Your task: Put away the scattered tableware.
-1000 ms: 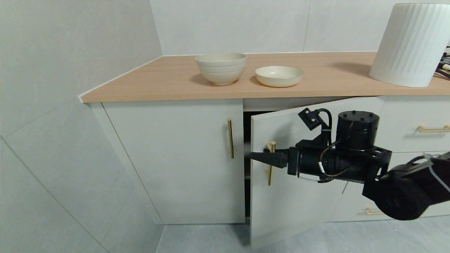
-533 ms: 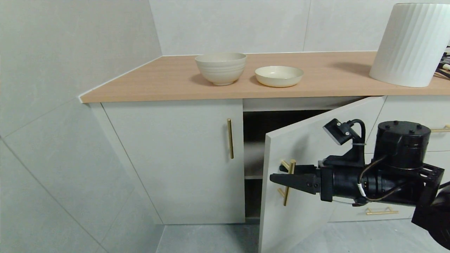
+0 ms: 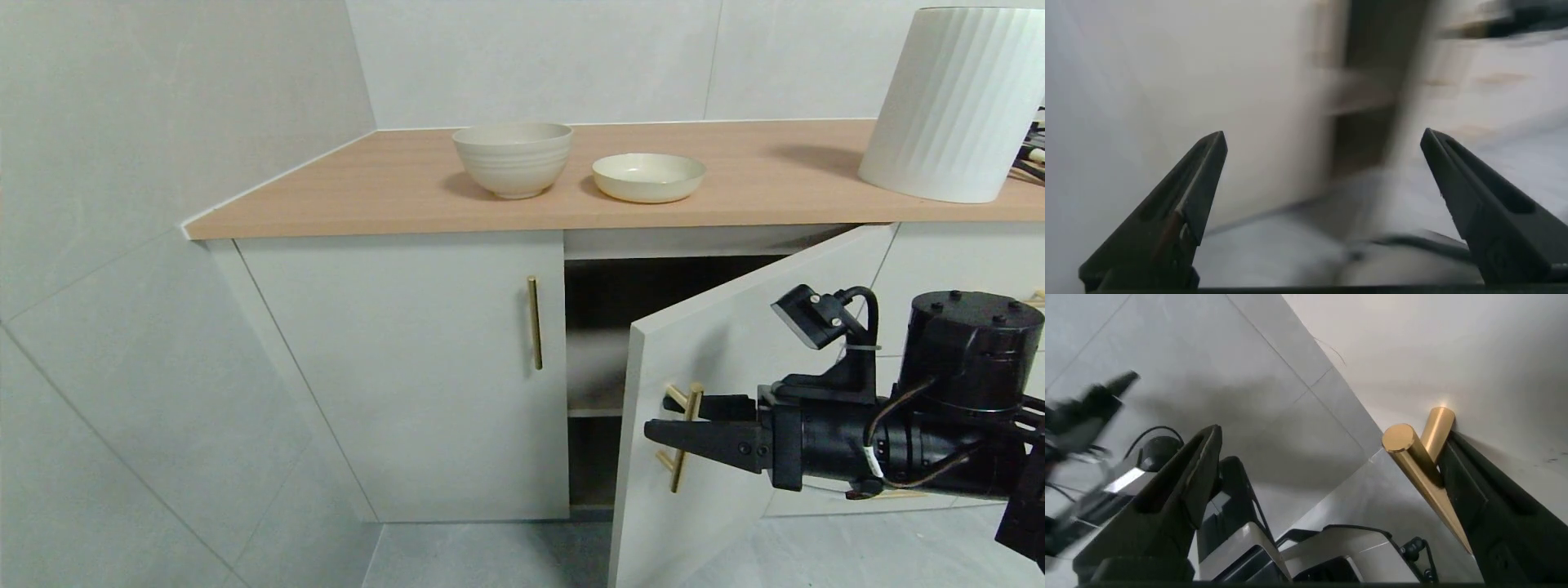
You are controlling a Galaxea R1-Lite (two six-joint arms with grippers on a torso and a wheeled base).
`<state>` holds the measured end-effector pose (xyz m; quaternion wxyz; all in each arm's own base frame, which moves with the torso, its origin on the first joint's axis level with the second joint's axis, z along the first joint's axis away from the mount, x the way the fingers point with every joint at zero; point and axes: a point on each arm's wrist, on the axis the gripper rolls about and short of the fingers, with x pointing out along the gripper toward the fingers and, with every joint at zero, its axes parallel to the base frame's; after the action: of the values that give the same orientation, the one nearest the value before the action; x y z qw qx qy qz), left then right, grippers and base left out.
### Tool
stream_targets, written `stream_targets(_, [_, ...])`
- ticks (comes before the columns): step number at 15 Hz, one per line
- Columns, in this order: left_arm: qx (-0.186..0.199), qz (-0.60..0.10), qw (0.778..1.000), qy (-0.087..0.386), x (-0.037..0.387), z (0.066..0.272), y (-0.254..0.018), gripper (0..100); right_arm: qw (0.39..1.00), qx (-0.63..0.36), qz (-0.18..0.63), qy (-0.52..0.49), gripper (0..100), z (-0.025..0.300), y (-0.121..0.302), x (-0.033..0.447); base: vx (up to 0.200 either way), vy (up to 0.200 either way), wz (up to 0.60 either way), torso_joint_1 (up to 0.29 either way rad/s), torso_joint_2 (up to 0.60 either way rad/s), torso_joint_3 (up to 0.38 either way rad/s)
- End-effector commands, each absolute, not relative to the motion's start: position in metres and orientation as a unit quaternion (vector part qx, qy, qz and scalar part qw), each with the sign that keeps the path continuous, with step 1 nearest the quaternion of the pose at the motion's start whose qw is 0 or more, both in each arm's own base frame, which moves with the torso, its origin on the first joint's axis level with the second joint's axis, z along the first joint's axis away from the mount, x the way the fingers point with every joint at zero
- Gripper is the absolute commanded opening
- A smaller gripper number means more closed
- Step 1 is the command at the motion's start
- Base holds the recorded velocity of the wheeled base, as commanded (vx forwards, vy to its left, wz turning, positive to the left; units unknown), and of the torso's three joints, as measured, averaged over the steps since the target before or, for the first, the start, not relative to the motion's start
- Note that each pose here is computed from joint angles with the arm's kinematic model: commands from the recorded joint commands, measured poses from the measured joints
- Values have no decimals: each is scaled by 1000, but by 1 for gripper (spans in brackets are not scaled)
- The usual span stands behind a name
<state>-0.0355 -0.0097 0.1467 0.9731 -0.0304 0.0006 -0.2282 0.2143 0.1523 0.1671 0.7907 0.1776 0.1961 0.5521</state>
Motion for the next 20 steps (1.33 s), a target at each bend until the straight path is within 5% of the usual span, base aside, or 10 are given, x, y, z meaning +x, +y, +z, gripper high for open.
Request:
stream_targets(1, [-93, -335, 930, 120, 20, 206, -15, 100, 790, 177, 554, 194, 100, 168, 152, 214, 0, 0, 0, 0, 0, 0])
stream_targets(5, [-114, -376, 899, 193, 128, 215, -26, 100, 790, 177, 554, 193, 100, 168, 151, 211, 0, 0, 0, 0, 0, 0])
stream_targets(7, [-116, -386, 894, 195, 165, 206, -33, 100, 790, 177, 554, 192, 100, 169, 150, 210, 0, 0, 0, 0, 0, 0])
stream_targets(9, [-137, -426, 863, 233, 211, 179, -63, 100, 790, 176, 554, 192, 100, 168, 149, 210, 0, 0, 0, 0, 0, 0])
stream_targets(14, [-175, -468, 818, 286, 244, 131, -111, 100, 790, 176, 553, 196, 100, 166, 150, 210, 0, 0, 0, 0, 0, 0])
stream_targets(18, [-168, -475, 812, 294, 246, 112, -129, 100, 790, 176, 553, 197, 100, 166, 150, 210, 0, 0, 0, 0, 0, 0])
stream_targets(19, [-164, -468, 818, 291, 247, 111, -133, 0, 790, 176, 553, 199, 100, 165, 150, 210, 0, 0, 0, 0, 0, 0])
stream_targets(20, [-162, -463, 823, 286, 248, 110, -136, 0, 790, 176, 552, 199, 100, 164, 150, 211, 0, 0, 0, 0, 0, 0])
